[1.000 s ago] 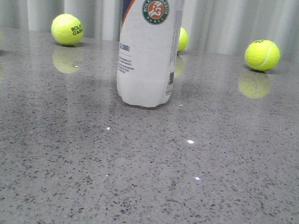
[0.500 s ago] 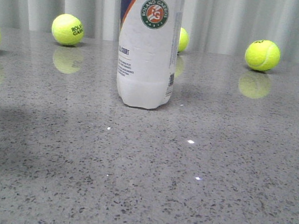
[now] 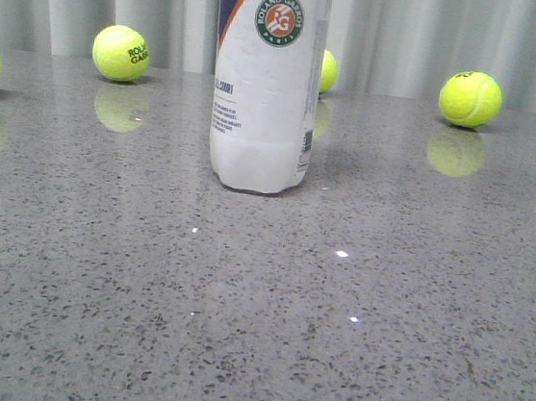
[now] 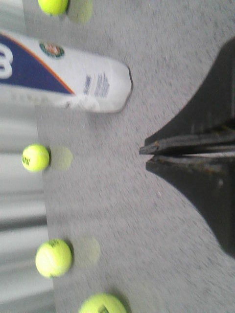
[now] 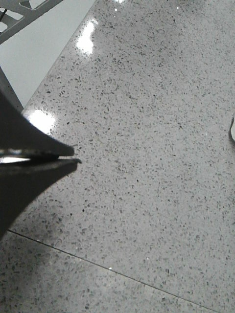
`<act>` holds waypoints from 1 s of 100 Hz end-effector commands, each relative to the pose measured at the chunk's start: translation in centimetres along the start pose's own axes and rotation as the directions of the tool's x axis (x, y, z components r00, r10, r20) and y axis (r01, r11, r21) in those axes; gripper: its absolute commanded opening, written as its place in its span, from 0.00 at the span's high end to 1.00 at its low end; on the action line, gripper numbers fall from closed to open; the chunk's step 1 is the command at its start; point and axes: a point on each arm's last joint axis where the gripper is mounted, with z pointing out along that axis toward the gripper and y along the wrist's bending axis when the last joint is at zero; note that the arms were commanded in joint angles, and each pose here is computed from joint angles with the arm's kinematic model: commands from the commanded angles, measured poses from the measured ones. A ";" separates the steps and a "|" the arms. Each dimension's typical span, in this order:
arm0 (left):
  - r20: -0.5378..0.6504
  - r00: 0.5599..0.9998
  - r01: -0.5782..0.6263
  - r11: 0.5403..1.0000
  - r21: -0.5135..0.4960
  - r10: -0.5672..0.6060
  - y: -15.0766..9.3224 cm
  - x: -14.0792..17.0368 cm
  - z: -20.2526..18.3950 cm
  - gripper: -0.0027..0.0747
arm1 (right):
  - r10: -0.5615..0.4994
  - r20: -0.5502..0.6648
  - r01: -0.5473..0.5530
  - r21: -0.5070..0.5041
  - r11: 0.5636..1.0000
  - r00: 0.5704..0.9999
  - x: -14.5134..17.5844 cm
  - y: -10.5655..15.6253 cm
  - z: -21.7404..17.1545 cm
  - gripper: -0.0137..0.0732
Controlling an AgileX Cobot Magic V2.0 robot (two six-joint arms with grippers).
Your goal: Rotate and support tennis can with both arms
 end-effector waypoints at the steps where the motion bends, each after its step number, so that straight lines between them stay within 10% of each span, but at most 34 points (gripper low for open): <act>1: 0.130 0.991 0.028 0.997 -0.065 -0.019 0.6 -0.2 -0.8 0.99 | 0.008 0.077 -0.007 -0.017 1.000 0.997 -1.1 0.3 -0.5 0.91; 40: 0.239 0.970 0.057 0.919 -0.390 0.041 2.5 5.6 -3.1 0.99 | 0.008 0.077 -0.007 -0.017 1.000 0.997 -1.1 0.3 -0.5 0.91; 100: 0.209 0.978 0.073 0.904 -0.421 0.018 2.7 6.8 -3.2 0.99 | 0.008 0.078 -0.007 -0.017 1.000 0.997 -1.1 0.3 -0.5 0.91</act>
